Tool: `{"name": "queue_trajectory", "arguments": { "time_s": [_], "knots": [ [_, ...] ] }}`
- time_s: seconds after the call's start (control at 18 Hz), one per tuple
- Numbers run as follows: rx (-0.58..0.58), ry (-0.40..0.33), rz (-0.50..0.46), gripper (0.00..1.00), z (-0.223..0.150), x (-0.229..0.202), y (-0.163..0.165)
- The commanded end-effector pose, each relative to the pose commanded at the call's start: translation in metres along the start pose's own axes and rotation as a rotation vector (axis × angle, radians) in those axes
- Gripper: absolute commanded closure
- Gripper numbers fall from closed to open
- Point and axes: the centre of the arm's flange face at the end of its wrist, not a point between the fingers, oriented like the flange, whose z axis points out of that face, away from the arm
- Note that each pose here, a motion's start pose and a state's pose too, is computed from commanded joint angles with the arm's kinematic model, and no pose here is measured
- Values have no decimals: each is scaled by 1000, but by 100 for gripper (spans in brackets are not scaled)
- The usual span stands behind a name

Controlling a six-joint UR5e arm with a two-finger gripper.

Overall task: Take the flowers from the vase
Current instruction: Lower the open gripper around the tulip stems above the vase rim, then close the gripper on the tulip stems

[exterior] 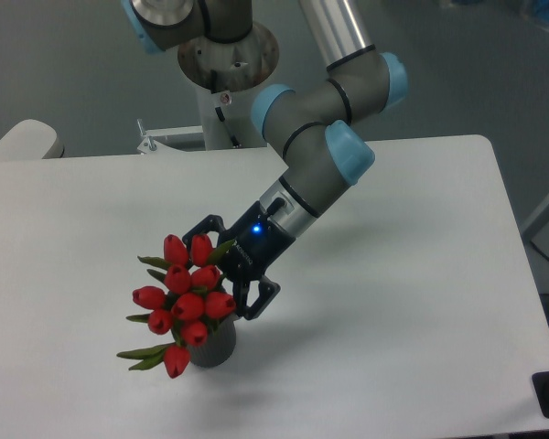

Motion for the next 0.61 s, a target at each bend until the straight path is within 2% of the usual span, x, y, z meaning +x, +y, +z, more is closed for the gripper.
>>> {"name": "queue_trajectory", "arguments": {
  "time_s": [0.06,0.11,0.61],
  "knots": [
    [12,3,1,29,0,-1,0],
    [18,4,2,33,0,-1,-1],
    [22,-5,17,52,-4,-6,-6]
  ]
}}
